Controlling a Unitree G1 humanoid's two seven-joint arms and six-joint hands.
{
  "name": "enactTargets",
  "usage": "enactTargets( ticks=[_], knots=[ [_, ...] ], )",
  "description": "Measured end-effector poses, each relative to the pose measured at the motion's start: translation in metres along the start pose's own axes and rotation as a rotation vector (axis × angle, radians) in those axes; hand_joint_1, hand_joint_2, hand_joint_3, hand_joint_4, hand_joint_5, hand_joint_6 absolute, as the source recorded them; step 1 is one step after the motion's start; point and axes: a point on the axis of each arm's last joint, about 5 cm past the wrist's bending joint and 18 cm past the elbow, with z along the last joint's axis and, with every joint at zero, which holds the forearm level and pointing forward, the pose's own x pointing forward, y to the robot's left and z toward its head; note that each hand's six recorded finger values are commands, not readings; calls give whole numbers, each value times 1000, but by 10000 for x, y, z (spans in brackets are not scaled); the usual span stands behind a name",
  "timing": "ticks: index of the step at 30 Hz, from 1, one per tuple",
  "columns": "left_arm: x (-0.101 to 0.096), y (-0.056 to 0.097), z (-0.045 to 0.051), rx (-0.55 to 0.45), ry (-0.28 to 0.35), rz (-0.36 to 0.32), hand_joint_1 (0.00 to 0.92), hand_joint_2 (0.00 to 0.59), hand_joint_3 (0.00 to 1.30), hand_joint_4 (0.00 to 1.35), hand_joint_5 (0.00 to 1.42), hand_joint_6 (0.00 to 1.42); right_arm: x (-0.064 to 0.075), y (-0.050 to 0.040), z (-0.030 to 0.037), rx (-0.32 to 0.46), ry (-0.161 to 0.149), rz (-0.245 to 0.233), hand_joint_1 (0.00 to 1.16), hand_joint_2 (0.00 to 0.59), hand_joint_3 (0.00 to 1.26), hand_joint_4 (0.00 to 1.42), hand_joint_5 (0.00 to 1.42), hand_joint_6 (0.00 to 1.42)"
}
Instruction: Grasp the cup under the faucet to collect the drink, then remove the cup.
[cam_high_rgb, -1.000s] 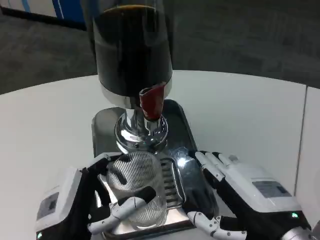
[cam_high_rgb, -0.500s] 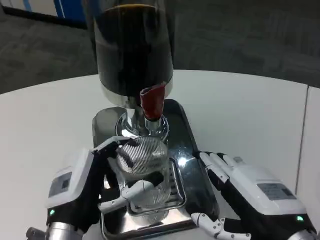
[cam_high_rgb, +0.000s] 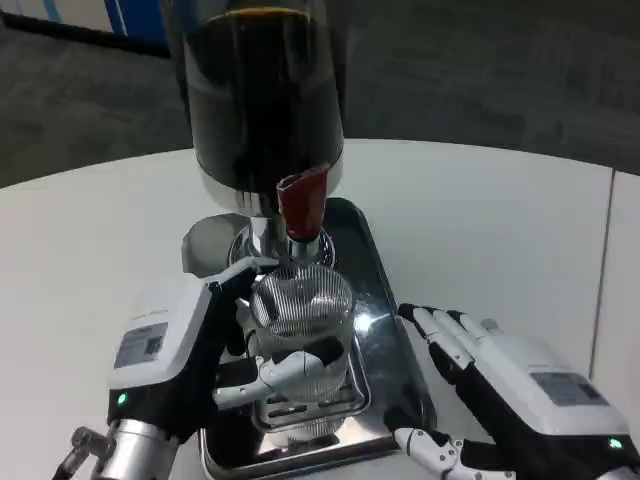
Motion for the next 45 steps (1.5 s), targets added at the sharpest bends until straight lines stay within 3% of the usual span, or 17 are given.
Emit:
enactTargets(
  ticks=[4, 7, 10, 22, 27, 35, 38, 45],
  knots=[
    [14, -16, 21, 4, -15, -7, 248, 484, 714, 817, 905, 1192, -9, 9, -4, 9, -1, 4, 228, 403, 0, 0, 0, 0],
    [14, -20, 27, 7, -19, -9, 242, 469, 619, 674, 816, 1170, -13, 6, -7, 14, -4, -3, 228, 403, 0, 0, 0, 0],
    [2, -15, 24, 9, -20, -10, 223, 440, 501, 521, 704, 1059, -19, 5, -15, 15, -1, -7, 228, 403, 0, 0, 0, 0],
    [-85, 27, -38, 10, 15, -8, 190, 351, 261, 186, 424, 756, -24, 14, -9, 20, -14, -19, 237, 412, 0, 0, 0, 0],
    [-106, 44, -59, 10, 25, -7, 173, 289, 202, 131, 377, 678, -23, 16, -6, 22, -17, -21, 256, 421, 0, 0, 0, 0],
    [-110, 65, -83, -37, 37, -18, 46, 173, 131, 67, 318, 582, -22, 20, -7, 25, -18, -23, 267, 423, 0, 0, 0, 0],
    [-108, 63, -90, -43, 39, -22, 3, 145, 118, 63, 314, 573, -19, 26, -4, 28, -19, -23, 269, 422, 0, 0, 0, 0],
    [-97, 50, -104, -72, 52, -37, 0, 116, 97, 43, 302, 554, -12, 35, 5, 33, -23, -21, 279, 437, 0, 0, 0, 0]
  ],
)
